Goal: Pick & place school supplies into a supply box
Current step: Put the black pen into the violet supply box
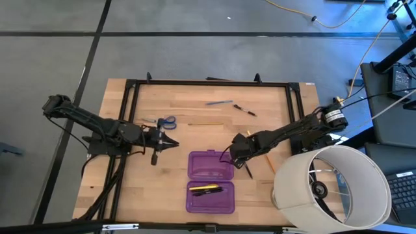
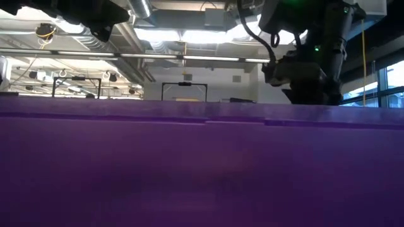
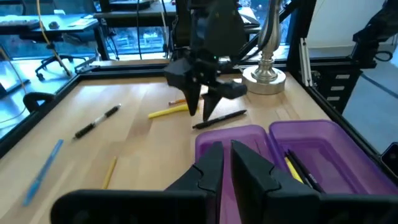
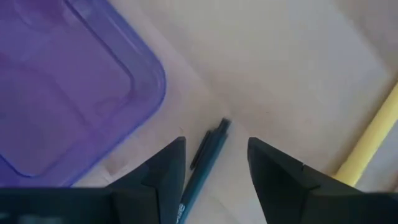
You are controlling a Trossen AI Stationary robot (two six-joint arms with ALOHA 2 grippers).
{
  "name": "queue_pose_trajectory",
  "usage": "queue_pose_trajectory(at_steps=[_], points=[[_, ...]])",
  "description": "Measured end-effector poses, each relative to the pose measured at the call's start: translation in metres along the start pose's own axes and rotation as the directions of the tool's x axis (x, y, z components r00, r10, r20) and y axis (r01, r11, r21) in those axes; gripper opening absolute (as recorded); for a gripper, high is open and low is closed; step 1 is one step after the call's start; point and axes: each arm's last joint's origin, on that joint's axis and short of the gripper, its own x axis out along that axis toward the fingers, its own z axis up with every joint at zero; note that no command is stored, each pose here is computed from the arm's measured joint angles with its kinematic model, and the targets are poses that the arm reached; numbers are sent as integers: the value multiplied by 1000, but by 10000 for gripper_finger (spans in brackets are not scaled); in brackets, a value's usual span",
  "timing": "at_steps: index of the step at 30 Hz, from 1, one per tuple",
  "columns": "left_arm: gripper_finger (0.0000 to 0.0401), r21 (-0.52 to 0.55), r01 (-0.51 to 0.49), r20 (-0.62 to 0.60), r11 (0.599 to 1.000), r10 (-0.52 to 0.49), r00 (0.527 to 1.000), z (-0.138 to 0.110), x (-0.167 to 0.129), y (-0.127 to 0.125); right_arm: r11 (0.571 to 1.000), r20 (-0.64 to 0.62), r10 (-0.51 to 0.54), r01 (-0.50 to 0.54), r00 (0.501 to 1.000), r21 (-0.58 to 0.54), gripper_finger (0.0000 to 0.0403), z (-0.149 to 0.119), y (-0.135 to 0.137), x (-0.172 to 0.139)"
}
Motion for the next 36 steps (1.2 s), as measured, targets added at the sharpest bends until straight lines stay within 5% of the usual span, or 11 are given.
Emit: queue_pose_trajectory(at_steps=[15,28,36], points=[[20,29,-1,-16,1000,1,1000,-2,0,0,998,-55,-70,70,996,7,172,-7,6,28],[20,48,-1,-15,999,2,1000,-2,0,0,996,-25,-81,82,996,22,46,-15,11,27],[21,47,-2,-15,999,2,1000,-1,0,0,995,-37,-105,104,994,-9,58,-13,21,16]])
